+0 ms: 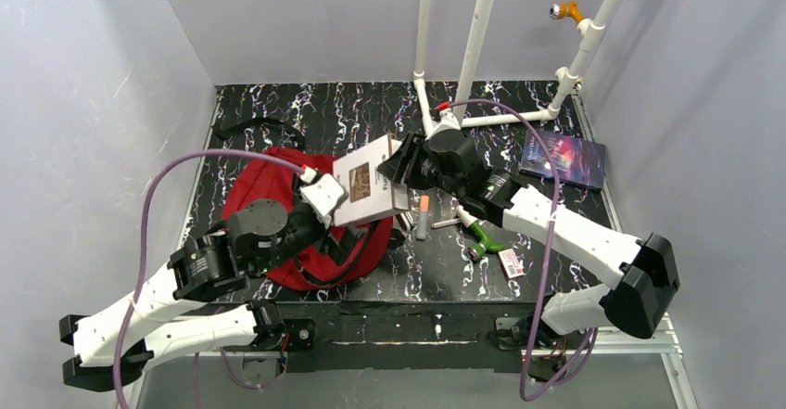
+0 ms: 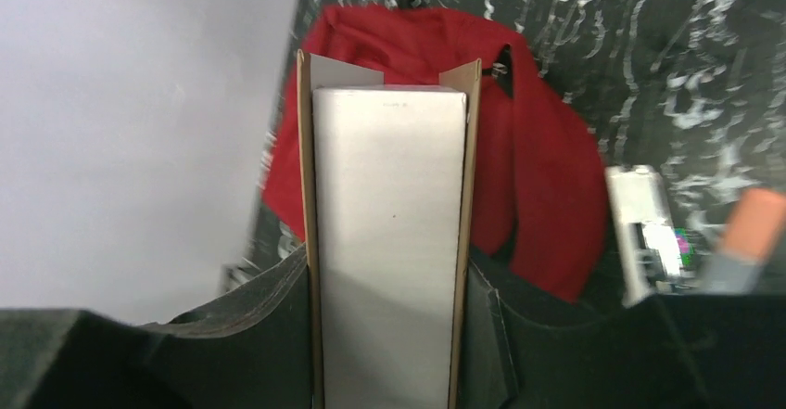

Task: Pack the student bag
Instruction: Pick up the book from the center of the board, then place the book in the student bag.

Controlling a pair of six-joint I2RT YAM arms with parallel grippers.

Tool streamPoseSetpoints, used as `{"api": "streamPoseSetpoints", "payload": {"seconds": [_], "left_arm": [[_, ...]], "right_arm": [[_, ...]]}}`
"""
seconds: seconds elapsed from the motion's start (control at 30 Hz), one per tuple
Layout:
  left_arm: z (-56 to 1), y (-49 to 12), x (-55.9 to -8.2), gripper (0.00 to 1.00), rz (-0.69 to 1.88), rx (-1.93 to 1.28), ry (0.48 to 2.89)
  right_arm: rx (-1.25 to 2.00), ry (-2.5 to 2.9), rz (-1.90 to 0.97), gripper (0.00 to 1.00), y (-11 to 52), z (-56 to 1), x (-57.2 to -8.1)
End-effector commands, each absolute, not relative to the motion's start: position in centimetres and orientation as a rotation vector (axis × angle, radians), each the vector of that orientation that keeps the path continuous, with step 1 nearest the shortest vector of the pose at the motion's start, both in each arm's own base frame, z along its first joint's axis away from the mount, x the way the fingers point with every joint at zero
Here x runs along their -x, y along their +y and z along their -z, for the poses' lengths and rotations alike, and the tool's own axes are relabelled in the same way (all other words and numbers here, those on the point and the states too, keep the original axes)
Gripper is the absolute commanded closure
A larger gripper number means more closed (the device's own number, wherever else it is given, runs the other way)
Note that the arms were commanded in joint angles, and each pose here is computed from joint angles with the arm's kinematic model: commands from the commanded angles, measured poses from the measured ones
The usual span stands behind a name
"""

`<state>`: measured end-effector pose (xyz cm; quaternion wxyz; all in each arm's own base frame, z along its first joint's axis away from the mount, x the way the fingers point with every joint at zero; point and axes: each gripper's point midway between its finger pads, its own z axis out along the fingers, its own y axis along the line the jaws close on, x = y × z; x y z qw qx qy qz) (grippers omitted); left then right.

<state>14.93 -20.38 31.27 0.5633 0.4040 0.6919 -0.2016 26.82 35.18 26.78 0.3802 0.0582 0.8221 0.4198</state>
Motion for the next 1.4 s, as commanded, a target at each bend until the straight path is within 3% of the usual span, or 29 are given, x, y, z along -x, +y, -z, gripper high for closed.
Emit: {"api": "streamPoseSetpoints", "payload": {"seconds": [0.0,0.2,0.57,0.73,1.0,1.27,1.37], "left_arm": [[-28.2,-16.4,-17.6,0.02,0.311,-0.517,1.958],[-23.7,-15.5,-18.3,0.02,0.308,-0.219,2.107],[-16.1,-23.1,-16.1,0.06,0.483,-0.625,2.330],[-12.9,-24.3,-15.8,0.27,0.455,-0.702,2.428],[-10.2,-22.0,-18.0,0.57,0.158,-0.713,2.453],[-13.6,-18.2,-20.3,0.99,-0.060,-0.613,2.322],[-16.9,-17.0,-21.3,1.00,-0.060,-0.496,2.214]], "right_arm": [[0.359,1.985,-0.881,0.83,32.7,-29.3,-24.8],[0.502,1.921,-0.713,0.82,28.1,-32.5,-23.1],[0.381,1.932,-0.621,0.82,22.2,-34.3,-21.0],[0.375,1.942,-0.590,0.82,21.6,-34.0,-21.0],[0.380,1.933,-0.600,0.82,21.9,-34.1,-21.1],[0.390,1.977,-0.719,0.82,23.5,-33.7,-19.9],[0.384,1.996,-0.785,0.82,24.4,-33.9,-19.4]]}}
